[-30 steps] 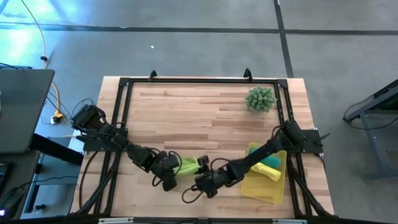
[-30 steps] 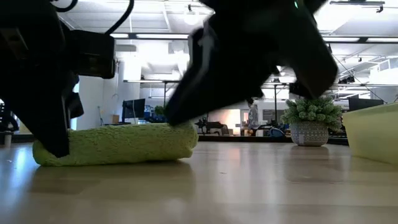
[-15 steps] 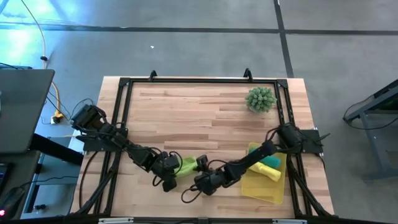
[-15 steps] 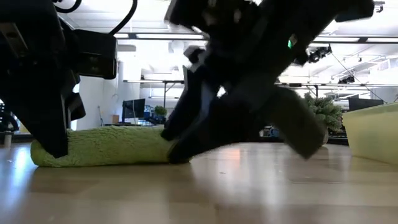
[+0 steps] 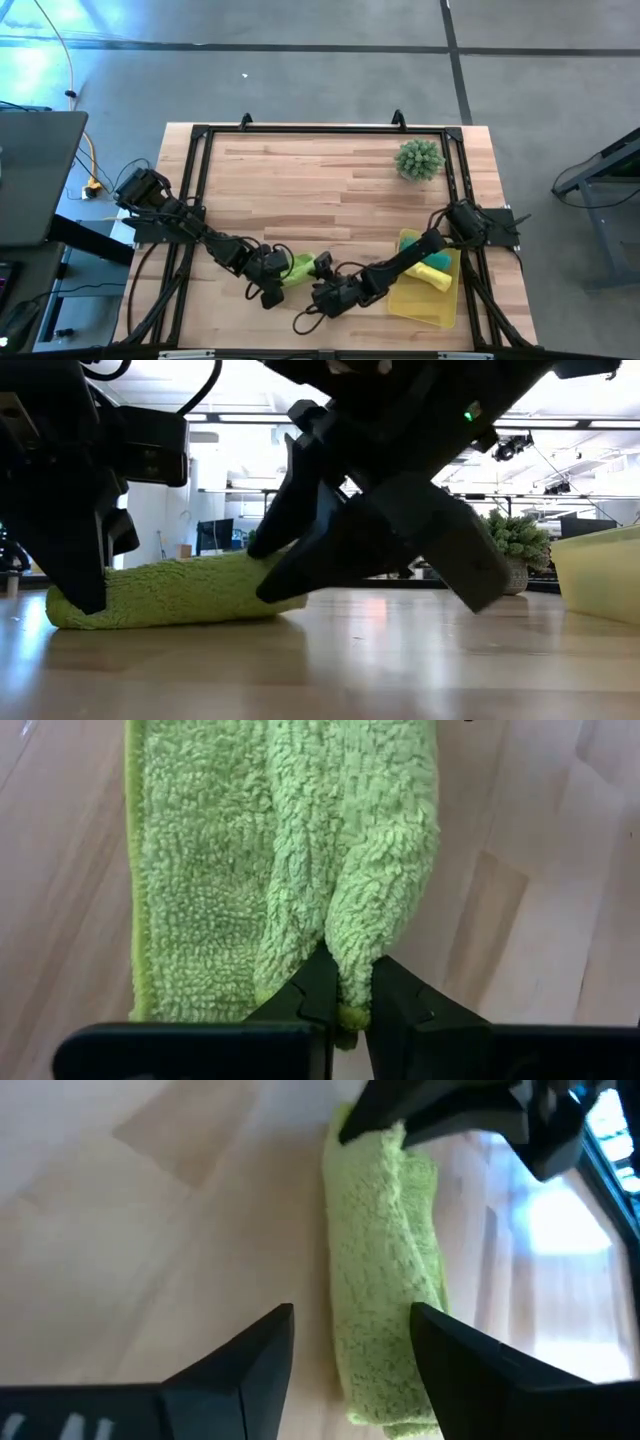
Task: Roll microfiber towels into tight, uniform cylinder then place into a basket
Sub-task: Roll the green microfiber cloth
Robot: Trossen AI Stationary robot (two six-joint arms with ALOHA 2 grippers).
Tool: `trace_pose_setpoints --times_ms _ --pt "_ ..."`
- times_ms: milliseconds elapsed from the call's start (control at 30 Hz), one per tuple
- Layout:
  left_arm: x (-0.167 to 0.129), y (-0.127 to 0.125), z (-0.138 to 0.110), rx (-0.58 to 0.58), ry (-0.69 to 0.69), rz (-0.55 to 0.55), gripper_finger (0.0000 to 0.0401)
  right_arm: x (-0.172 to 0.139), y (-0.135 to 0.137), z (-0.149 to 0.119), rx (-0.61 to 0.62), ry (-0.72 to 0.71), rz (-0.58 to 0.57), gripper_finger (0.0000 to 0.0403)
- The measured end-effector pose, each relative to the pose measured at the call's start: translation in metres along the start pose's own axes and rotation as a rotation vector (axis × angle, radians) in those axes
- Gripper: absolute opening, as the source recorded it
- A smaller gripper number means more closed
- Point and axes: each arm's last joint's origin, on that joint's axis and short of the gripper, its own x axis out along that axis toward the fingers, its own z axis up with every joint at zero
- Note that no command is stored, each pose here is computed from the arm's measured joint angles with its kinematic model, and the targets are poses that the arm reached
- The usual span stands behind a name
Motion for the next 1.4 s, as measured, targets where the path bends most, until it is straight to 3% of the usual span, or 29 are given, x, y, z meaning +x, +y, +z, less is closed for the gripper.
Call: trace_pose_setpoints --times_ms 333,567,767,967,1100,1400 --pt "0.000 0.000 0.001 -0.003 -0.001 -0.003 0.0024 0.011 -0.016 -0.007 0.028 0.036 -0.021 0.0188" --pt "-0.001 0.000 0.001 -0.003 -0.006 -0.005 0.0026 0.023 -0.032 -0.016 0.117 0.041 0.107 0.0188" --pt "-0.005 0.000 0.002 0.016 -0.014 -0.016 0.0029 0.028 -0.042 -0.024 0.116 0.081 0.162 0.0188" --pt "-0.009 -0.001 0.003 0.024 -0.018 -0.024 0.0030 0.033 -0.051 -0.030 0.225 0.097 0.239 0.0184" --pt "-0.011 -0.001 0.003 0.022 -0.026 -0.024 0.0031 0.034 -0.052 -0.032 0.242 0.111 0.245 0.0148" --pt "-0.014 -0.001 0.003 0.061 -0.028 -0.021 0.0053 0.034 -0.052 -0.033 0.268 0.115 0.271 0.0016"
